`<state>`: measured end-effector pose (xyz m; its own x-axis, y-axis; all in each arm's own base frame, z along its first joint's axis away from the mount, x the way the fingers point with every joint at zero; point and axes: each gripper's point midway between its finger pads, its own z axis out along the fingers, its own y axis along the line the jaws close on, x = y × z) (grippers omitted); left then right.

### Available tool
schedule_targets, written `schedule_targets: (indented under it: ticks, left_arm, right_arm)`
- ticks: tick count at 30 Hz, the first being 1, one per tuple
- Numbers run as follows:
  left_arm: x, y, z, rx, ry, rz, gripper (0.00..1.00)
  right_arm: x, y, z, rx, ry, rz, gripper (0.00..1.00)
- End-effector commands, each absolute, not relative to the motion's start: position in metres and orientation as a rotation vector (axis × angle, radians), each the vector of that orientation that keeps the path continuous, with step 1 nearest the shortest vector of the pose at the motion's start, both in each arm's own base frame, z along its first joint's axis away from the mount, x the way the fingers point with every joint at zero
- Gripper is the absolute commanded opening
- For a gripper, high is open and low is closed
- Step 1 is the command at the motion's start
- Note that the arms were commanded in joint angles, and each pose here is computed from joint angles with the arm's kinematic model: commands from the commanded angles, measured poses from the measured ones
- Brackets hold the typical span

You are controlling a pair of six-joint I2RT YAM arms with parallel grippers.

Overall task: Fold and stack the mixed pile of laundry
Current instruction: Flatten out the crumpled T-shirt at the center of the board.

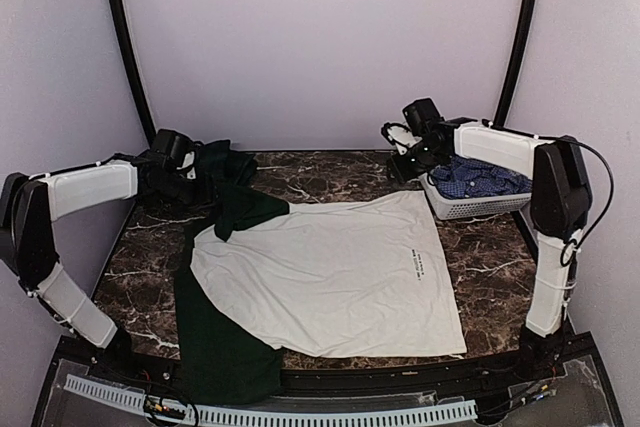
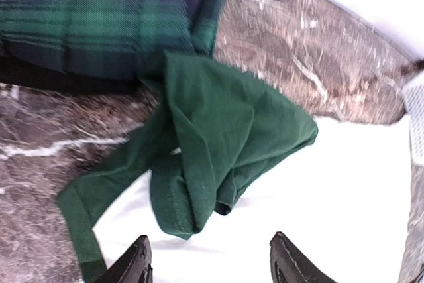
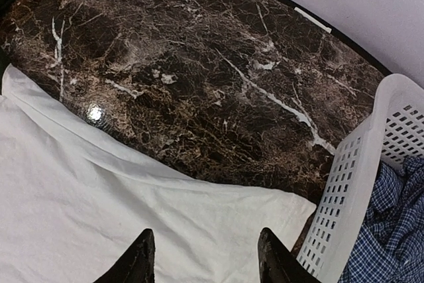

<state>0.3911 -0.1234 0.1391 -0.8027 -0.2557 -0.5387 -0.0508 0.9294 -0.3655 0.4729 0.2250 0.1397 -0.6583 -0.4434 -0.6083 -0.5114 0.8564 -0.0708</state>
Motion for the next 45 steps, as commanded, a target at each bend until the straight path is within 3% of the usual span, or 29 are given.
schedule_targets:
  ticks: [1,10,16,30,45]
  left_arm:
    - [0.388,-0.140,0.122,-0.118,2.552,-0.411,0.58]
    - [0.394,-0.148,0.110,-0.131,2.579,-0.428,0.57]
    - [0.399,-0.146,0.106,-0.159,2.576,-0.412,0.61]
    - [0.456,-0.147,0.114,-0.265,2.510,-0.405,0.56]
    - [0.437,-0.147,0.104,-0.205,2.538,-0.424,0.60]
  right_arm:
    - [0.493,0.222,0.127,-0.768,2.385,0.088,0.51]
    - [0.516,0.205,0.091,-0.880,2.444,-0.094,0.47]
    - [0.512,0.205,0.080,-0.906,2.448,-0.056,0.49]
    - [0.513,0.195,0.060,-0.958,2.464,-0.049,0.48]
    - [0.513,0.197,0.033,-1.055,2.483,-0.071,0.50]
